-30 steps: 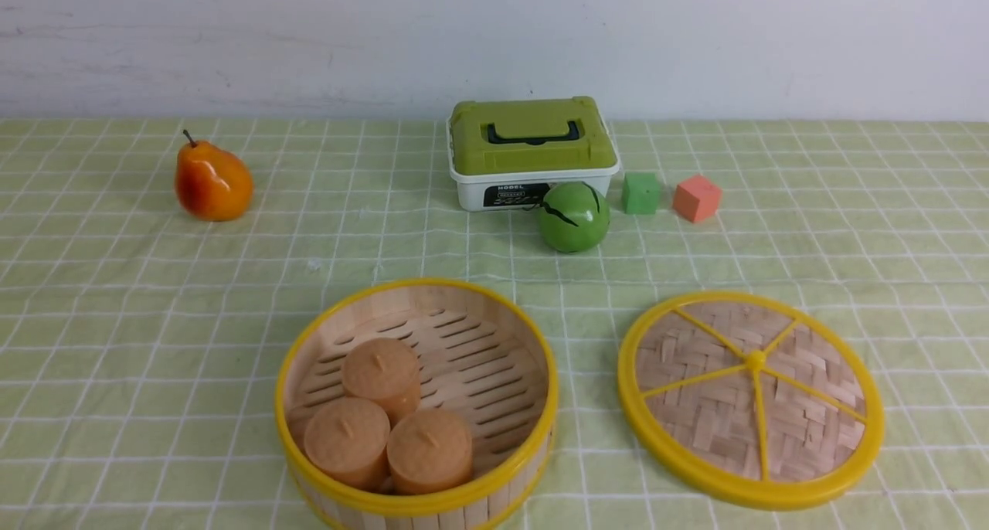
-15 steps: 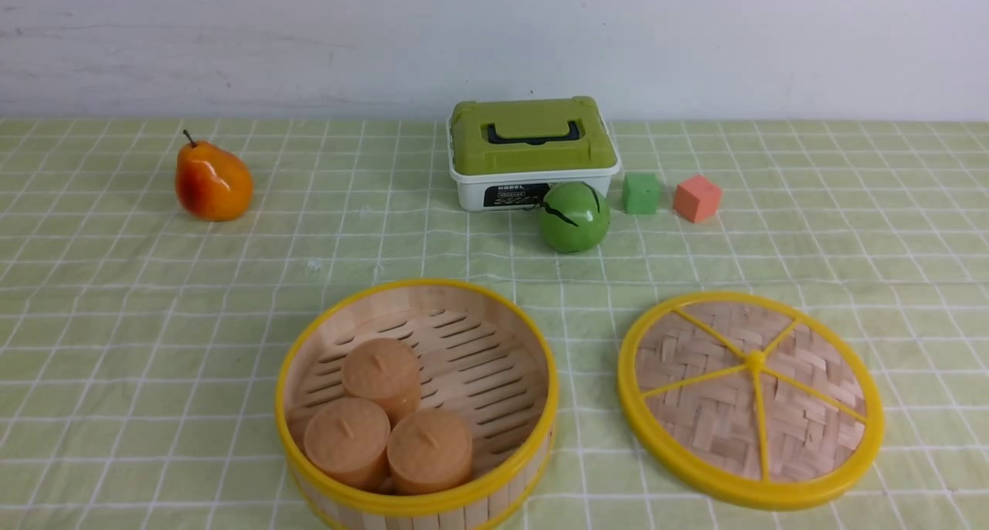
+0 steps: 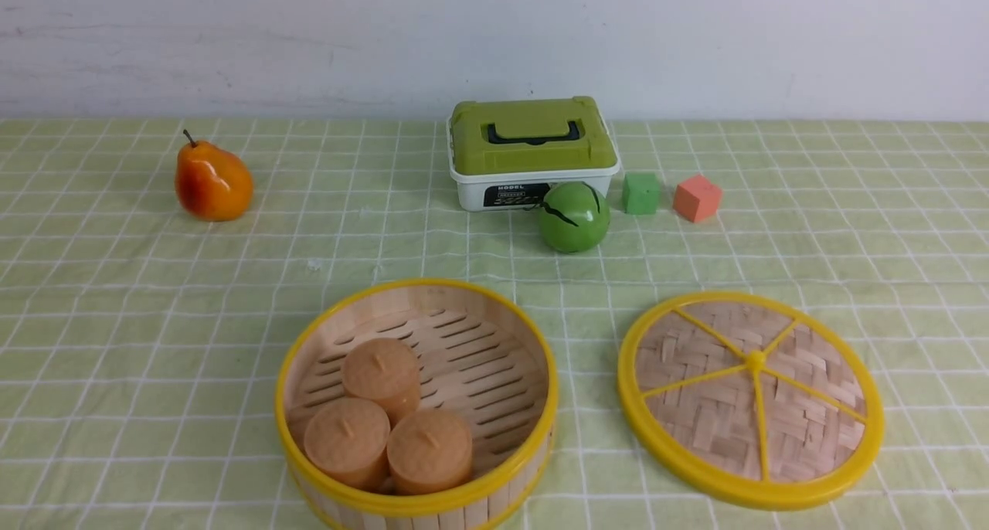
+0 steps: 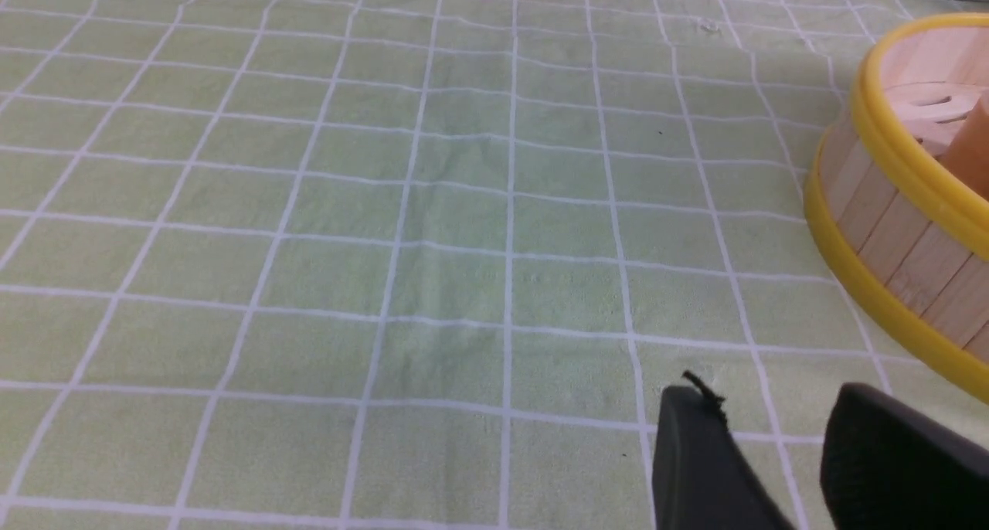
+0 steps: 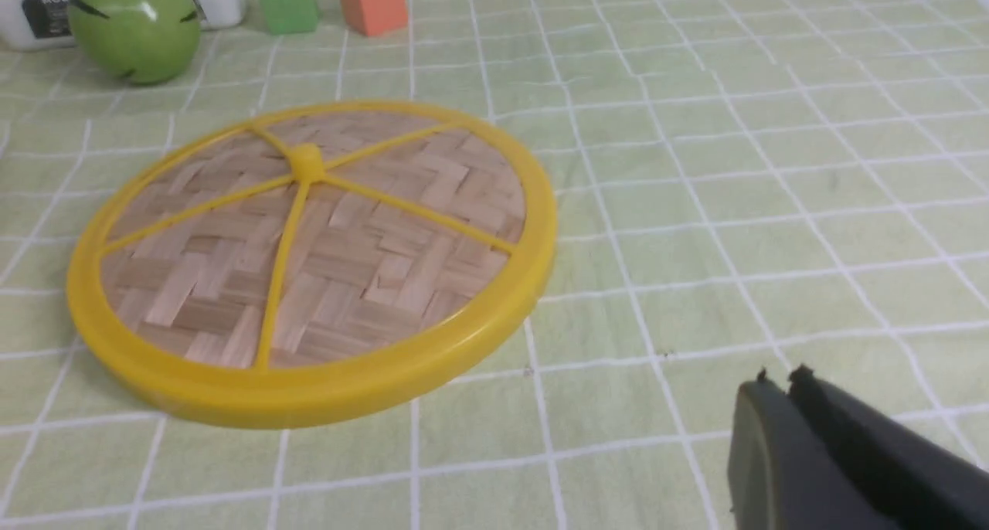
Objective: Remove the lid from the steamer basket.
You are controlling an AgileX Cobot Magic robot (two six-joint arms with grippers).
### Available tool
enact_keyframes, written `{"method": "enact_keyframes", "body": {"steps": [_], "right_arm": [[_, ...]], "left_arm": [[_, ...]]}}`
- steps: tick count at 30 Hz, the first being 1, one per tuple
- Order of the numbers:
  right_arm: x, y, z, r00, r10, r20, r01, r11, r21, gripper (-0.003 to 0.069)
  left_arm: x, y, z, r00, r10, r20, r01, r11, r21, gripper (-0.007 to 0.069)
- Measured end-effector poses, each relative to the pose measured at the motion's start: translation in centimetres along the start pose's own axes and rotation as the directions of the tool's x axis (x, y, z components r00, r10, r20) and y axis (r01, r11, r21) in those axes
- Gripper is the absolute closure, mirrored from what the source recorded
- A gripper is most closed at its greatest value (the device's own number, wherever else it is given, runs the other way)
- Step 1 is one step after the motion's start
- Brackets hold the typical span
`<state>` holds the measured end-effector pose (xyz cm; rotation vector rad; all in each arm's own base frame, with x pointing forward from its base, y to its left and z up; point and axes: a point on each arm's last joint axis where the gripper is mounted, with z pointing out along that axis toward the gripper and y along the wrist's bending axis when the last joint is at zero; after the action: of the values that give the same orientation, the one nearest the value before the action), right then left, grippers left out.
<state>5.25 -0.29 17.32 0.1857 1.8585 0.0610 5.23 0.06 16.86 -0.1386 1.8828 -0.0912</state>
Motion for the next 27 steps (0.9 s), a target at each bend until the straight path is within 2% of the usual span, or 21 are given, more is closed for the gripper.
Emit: {"method": "enact_keyframes", "body": {"steps": [27], "right_arm": [[0.02,0.02,-0.04,1.000,0.008,-0.012,-0.008,1.000,-0.003,0.0615]], "left_arm": [[0.00,0.00,0.00,1.000,0.000,0.000,0.000,1.000,0.000,0.0386]]}}
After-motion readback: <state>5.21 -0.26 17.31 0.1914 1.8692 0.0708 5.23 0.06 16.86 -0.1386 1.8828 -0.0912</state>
